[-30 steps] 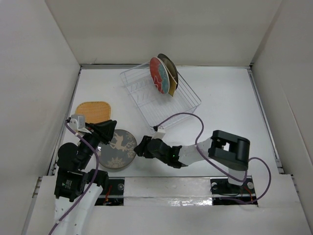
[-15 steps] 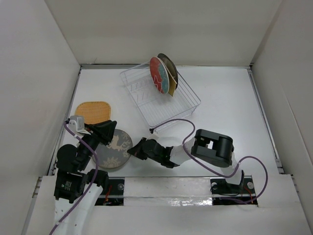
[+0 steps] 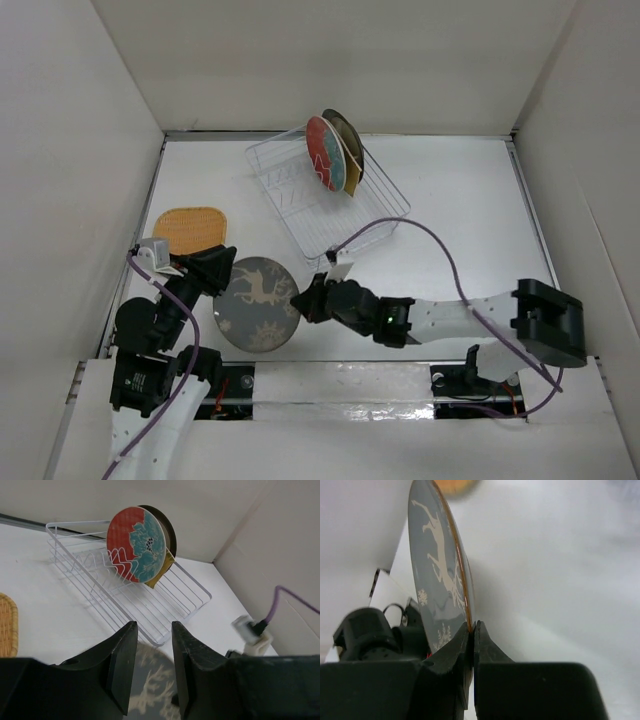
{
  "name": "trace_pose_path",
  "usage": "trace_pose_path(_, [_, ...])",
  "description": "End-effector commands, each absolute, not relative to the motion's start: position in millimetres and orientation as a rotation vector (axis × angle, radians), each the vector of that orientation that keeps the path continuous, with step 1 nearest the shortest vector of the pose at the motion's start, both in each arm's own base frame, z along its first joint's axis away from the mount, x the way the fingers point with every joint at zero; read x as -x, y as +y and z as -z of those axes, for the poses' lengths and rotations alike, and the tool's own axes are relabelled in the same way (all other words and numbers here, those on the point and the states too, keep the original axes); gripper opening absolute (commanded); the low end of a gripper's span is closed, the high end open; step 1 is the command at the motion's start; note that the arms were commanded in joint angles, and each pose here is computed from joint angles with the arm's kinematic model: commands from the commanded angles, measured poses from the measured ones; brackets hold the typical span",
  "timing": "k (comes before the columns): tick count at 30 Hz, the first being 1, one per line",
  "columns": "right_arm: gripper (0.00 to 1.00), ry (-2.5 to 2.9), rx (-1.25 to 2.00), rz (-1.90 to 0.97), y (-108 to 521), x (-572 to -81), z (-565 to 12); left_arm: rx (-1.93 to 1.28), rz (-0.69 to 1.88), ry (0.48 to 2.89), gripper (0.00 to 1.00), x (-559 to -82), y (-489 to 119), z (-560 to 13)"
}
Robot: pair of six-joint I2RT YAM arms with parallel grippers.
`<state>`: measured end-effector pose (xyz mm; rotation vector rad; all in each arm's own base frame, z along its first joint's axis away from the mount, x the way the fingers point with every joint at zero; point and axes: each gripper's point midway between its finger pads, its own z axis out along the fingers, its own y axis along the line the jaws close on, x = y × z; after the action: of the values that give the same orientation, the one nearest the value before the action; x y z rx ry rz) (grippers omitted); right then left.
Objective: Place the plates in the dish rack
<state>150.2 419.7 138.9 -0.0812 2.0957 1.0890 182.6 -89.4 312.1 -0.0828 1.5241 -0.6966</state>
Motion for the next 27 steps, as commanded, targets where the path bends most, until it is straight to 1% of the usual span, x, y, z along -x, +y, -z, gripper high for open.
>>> trace_pose_path(1, [0.0, 1.697, -0.031, -0.999, 388, -220, -278, 0.092, 0.692, 1.463, 0.31, -179, -85, -326])
trace_pose_path(2, [0.0, 1.651, -0.01, -0.886, 370, -247, -291, 0.095, 0.69, 1.461, 0.32, -179, -85, -326])
trace_pose_path(3, [0.0, 1.63, 0.002, -0.837, 363, -259, -302, 0.095, 0.69, 1.463, 0.32, -179, -85, -326])
trace_pose_path(4, [0.0, 1.58, -0.004, -0.813, 359, -272, -328, 0.096, 0.691, 1.463, 0.32, -179, -85, -326])
trace_pose_path(6, [0.0, 1.542, 0.042, -0.62, 342, -310, -337, 0.096, 0.691, 1.465, 0.33, -180, -85, -325])
trace_pose_path(7, [0.0, 1.494, 0.027, -0.592, 340, -324, -366, 0.095, 0.69, 1.468, 0.33, -180, -85, -325])
trace_pose_path(8, [0.0, 1.477, 0.053, -0.486, 332, -338, -371, 0.094, 0.691, 1.47, 0.33, -181, -86, -325])
trace_pose_path(9, [0.0, 1.487, 0.064, -0.4, 329, -360, -363, 0.091, 0.693, 1.472, 0.33, -181, -86, -324])
trace_pose_path(11, [0.0, 1.454, 0.08, -0.262, 322, -394, -379, 0.09, 0.694, 1.473, 0.34, -181, -87, -324])
trace_pose_path(12, [0.0, 1.42, 0.079, -0.244, 318, -394, -397, 0.089, 0.695, 1.475, 0.34, -182, -87, -324])
trace_pose_path(13, [0.0, 1.432, 0.086, -0.179, 316, -414, -387, 0.089, 0.693, 1.478, 0.34, -182, -87, -323])
trace_pose_path(14, [0.0, 1.396, 0.079, -0.137, 311, -423, -407, 0.09, 0.692, 1.48, 0.34, -183, -87, -323])
trace_pose_path(15, [0.0, 1.384, 0.079, -0.108, 308, -431, -411, 0.089, 0.693, 1.481, 0.34, -183, -87, -323])
trace_pose_path(16, [0.0, 1.378, 0.079, -0.09, 307, -439, -414, 0.089, 0.692, 1.483, 0.34, -183, -87, -322])
trace_pose_path(17, [0.0, 1.401, 0.111, -0.048, 307, -455, -401, 0.09, 0.692, 1.486, 0.35, -184, -87, -322])
trace_pose_path(18, [0.0, 1.38, 0.1, -0.047, 305, -462, -416, 0.09, 0.692, 1.487, 0.35, -184, -87, -322])
trace_pose_path(19, [0.0, 1.383, 0.107, -0.035, 305, -468, -415, 0.089, 0.693, 1.489, 0.35, -184, -88, -322])
trace_pose_path(20, [0.0, 1.4, 0.138, -0.005, 306, -478, -404, 0.09, 0.692, 1.492, 0.35, -185, -88, -321])
trace_pose_path(22, [0.0, 1.398, 0.149, 0.013, 306, -486, -404, 0.091, 0.691, 1.492, 0.35, -185, -88, -321])
trace_pose_path(27, [0.0, 1.457, 0.214, 0.023, 324, -498, -363, 0.092, 0.687, 1.5, 0.35, -188, -88, -320])
